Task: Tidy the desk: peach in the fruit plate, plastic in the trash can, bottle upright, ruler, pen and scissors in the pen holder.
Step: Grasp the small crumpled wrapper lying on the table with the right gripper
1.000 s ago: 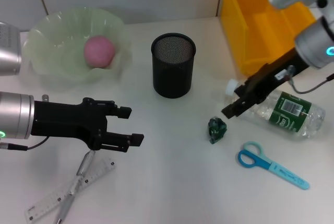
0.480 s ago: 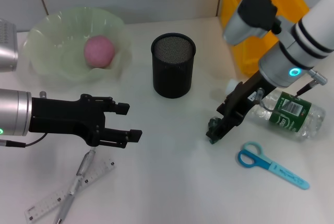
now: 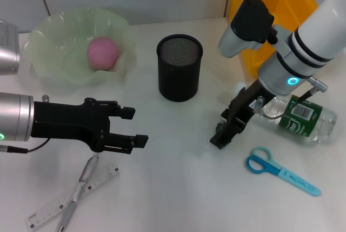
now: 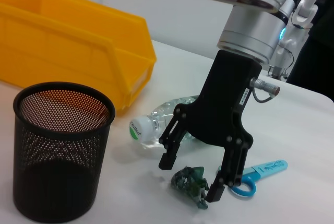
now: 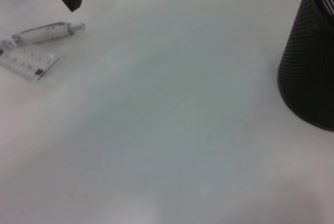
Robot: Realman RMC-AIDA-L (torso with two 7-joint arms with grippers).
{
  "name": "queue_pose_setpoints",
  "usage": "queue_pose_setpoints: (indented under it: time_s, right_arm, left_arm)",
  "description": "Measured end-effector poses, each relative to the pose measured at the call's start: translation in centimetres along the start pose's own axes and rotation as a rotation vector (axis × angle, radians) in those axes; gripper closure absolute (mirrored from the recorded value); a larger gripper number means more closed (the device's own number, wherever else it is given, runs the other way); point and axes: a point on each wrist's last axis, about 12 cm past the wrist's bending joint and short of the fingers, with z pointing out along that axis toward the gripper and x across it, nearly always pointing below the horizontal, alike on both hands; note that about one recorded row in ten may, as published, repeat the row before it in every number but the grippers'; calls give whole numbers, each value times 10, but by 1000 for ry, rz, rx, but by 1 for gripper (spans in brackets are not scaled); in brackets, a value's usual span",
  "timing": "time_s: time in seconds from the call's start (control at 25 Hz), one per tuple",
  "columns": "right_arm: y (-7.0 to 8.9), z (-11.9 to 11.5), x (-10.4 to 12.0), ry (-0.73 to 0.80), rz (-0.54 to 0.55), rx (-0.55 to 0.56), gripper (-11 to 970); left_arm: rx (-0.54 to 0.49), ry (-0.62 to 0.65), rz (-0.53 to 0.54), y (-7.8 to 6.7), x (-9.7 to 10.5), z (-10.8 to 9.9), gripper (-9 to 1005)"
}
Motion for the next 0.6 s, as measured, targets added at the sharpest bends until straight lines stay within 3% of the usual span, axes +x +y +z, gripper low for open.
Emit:
queue_pose_setpoints:
  time_s: [0.6]
  right_arm:
    - [3, 2, -1, 12, -14, -6, 130]
  left_arm:
    - [-2, -1, -1, 0, 0, -1, 187]
